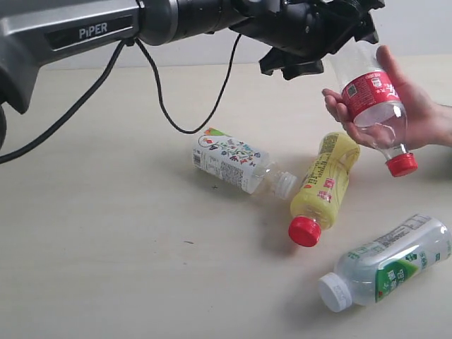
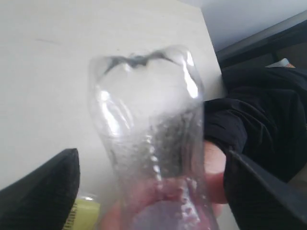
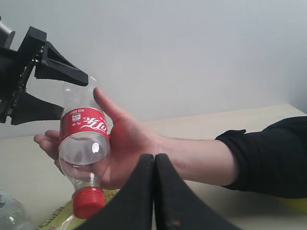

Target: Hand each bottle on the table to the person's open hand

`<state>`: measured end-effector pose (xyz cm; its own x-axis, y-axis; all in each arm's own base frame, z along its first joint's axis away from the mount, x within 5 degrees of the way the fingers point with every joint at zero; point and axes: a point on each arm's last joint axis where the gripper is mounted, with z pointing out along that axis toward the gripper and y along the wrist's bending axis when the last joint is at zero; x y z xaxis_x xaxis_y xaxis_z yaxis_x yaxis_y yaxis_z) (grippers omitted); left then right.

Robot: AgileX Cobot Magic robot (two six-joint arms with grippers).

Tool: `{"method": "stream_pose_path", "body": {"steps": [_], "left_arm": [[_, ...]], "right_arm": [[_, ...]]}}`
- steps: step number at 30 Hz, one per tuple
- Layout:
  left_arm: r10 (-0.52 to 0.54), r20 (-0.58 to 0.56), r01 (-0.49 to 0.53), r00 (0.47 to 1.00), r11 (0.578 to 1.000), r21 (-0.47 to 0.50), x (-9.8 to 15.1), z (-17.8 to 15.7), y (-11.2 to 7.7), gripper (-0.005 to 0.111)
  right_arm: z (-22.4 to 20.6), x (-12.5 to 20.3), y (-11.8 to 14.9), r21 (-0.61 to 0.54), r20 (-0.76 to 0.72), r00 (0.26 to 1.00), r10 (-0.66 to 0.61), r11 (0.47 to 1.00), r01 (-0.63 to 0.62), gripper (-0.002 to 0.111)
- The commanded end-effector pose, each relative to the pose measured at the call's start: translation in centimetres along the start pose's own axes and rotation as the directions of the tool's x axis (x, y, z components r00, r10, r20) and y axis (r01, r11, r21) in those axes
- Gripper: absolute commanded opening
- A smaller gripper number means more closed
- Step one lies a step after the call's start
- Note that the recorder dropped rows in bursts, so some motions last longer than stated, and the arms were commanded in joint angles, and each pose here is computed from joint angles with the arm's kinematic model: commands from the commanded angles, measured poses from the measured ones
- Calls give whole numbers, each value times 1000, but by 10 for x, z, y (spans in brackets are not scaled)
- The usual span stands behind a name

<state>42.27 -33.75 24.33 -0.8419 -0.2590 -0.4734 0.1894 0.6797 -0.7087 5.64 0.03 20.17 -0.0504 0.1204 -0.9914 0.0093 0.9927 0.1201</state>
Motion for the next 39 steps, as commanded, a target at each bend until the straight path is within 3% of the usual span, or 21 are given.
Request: {"method": "stream_pose_path", "body": {"steps": [1, 7, 13, 16, 19, 20, 24, 29, 35, 39], "left_arm": [[102, 11, -102, 995, 995, -19, -22, -27, -1, 78], [120, 23, -119, 993, 992, -37, -50, -65, 0, 78], [253, -30, -254, 967, 966, -50, -60, -96, -2, 72], [260, -67, -264, 963, 963, -60, -61, -104, -1, 47], [259, -124, -269, 958, 960, -78, -60, -109, 6, 5], [287, -152, -302, 946, 950, -79, -60, -110, 9, 1], [385, -292, -419, 876, 906, -60, -49, -114, 14, 1], [436, -458, -491, 775, 871, -2, -35, -120, 19, 1], [427, -481, -495, 766, 869, -17, -30, -124, 23, 1], [380, -541, -481, 750, 875, -51, -15, -136, 38, 1]], "right_arm": [[0, 1, 0, -2, 6, 1000, -8, 1000, 8, 0], [0, 1, 0, -2, 6, 1000, -8, 1000, 8, 0], [0, 1, 0, -2, 6, 1000, -8, 1000, 8, 0], [0, 1, 0, -2, 6, 1000, -8, 1000, 8, 0], [0, 1, 0, -2, 6, 1000, -8, 1000, 8, 0], [0, 1, 0, -2, 6, 1000, -8, 1000, 8, 0], [0, 1, 0, -2, 6, 1000, -8, 1000, 8, 0], [0, 1, 0, -2, 6, 1000, -6, 1000, 6, 0], [0, 1, 0, -2, 6, 1000, -8, 1000, 8, 0], [0, 1, 0, -2, 6, 1000, -7, 1000, 7, 0]]}}
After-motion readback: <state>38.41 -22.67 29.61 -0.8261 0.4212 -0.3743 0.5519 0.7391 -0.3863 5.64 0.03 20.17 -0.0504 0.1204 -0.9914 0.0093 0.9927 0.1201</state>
